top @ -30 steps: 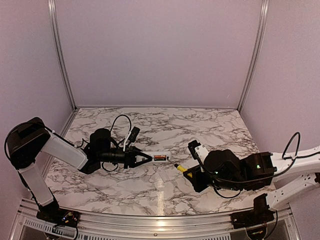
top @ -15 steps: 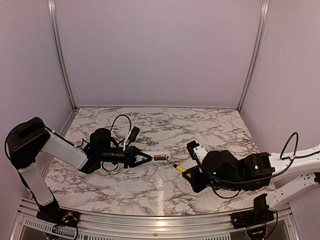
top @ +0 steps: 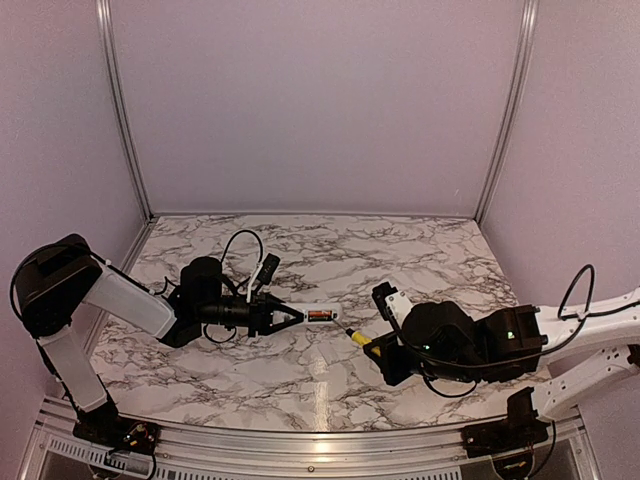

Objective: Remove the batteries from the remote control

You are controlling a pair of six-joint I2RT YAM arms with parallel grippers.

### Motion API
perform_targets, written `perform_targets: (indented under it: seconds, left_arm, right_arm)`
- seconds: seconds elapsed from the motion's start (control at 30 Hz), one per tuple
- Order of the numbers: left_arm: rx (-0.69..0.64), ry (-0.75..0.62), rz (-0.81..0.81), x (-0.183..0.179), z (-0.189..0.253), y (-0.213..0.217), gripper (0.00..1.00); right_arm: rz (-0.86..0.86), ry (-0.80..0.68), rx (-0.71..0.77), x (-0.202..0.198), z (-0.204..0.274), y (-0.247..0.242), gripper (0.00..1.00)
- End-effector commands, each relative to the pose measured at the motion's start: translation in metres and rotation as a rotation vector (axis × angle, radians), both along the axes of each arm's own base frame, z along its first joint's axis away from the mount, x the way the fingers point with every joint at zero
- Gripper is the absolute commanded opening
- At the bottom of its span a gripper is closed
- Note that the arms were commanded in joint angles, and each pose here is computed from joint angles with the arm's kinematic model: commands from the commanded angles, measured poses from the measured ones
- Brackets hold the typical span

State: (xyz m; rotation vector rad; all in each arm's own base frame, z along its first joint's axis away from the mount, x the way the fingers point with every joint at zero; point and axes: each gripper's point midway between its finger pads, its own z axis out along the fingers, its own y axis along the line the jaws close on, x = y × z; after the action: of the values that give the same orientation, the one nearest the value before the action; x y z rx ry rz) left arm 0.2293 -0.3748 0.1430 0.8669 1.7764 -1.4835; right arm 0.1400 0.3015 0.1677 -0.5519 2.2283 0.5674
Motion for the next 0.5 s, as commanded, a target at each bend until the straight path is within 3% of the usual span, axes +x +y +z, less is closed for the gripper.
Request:
perform_targets:
  seconds: [0.0,0.47]
  left_arm:
    - [-0.021,-0.019,-0.022,0.0022,0.0084,-0.0051,0.0]
    - [-0.023,-0.013,-0.029,0.0015,0.0082,-0.0063,0.0]
  right_arm:
    - [-0.021,-0.017,0.033,0.0028,0.014,0.0057,0.0]
    - [-0.026,-0.023,0.022,0.0044,0.0104,0.0073,0.0]
